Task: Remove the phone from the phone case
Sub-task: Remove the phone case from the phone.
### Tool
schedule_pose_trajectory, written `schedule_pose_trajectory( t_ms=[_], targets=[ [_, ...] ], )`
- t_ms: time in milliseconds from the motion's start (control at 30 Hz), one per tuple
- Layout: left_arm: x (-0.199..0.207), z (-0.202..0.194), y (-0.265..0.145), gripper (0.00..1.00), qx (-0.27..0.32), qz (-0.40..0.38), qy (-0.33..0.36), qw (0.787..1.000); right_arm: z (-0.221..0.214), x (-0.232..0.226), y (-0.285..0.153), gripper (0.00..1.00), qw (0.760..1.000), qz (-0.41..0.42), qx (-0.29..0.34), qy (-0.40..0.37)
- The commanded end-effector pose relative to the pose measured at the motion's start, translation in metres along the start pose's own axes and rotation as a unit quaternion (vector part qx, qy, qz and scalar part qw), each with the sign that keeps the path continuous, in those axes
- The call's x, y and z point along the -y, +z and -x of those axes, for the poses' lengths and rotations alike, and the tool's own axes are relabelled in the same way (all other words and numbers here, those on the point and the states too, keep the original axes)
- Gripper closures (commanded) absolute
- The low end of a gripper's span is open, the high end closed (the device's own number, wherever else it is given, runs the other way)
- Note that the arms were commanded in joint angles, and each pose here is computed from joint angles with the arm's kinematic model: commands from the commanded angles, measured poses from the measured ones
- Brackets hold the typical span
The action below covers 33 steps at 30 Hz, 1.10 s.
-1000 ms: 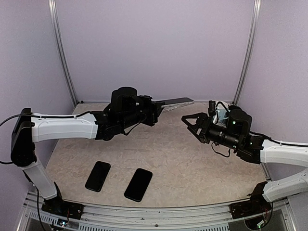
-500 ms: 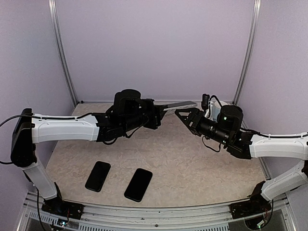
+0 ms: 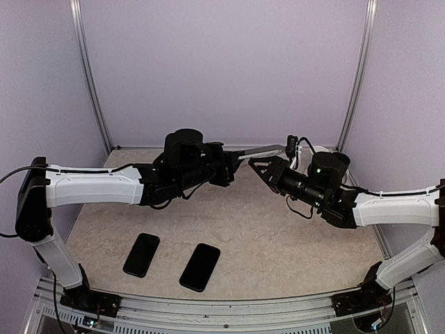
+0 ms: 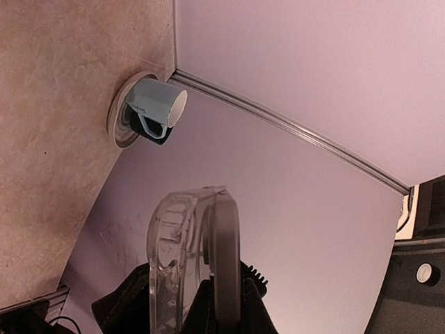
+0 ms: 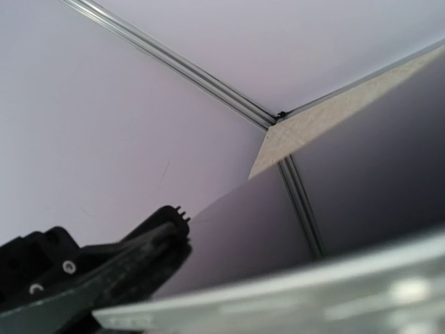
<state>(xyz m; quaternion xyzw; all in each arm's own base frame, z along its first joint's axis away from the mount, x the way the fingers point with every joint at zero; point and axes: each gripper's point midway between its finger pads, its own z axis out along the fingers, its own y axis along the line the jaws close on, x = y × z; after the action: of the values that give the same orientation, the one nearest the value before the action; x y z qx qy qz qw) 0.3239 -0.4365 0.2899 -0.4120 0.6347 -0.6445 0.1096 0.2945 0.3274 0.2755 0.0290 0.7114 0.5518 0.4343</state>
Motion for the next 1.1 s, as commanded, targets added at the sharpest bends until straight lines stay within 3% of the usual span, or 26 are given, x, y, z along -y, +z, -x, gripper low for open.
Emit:
schedule_pose_trajectory(
  t_ms=[0, 400, 767, 833, 1000, 1067],
  targets=[
    [0.024, -0.021, -0.004, 1.0, -0.034, -0.042, -0.01, 0.998, 0.01, -0.017, 0.007, 0.48, 1.0, 0.022, 0.02, -0.011],
    [0.025, -0.034, -0.005, 1.0, -0.051, -0.046, -0.001, 0.998, 0.013, -0.005, 0.007, 0.5, 0.999, -0.002, 0.035, -0.013],
    [0.029, -0.038, -0.011, 1.0, -0.045, -0.052, 0.012, 0.998, 0.012, 0.011, -0.001, 0.7, 0.999, -0.036, 0.041, 0.0],
    [0.029, -0.04, -0.012, 1.0, -0.046, -0.053, 0.013, 0.997, 0.013, 0.01, -0.003, 0.69, 0.998, -0.036, 0.044, 0.0],
    [0.025, -0.045, -0.012, 1.0, -0.05, -0.05, 0.016, 0.997, 0.024, 0.003, -0.005, 0.48, 0.997, -0.032, 0.064, 0.003],
    [0.023, -0.047, -0.011, 1.0, -0.051, -0.048, 0.017, 0.997, 0.03, -0.001, -0.005, 0.46, 0.997, -0.029, 0.074, 0.007]
  ],
)
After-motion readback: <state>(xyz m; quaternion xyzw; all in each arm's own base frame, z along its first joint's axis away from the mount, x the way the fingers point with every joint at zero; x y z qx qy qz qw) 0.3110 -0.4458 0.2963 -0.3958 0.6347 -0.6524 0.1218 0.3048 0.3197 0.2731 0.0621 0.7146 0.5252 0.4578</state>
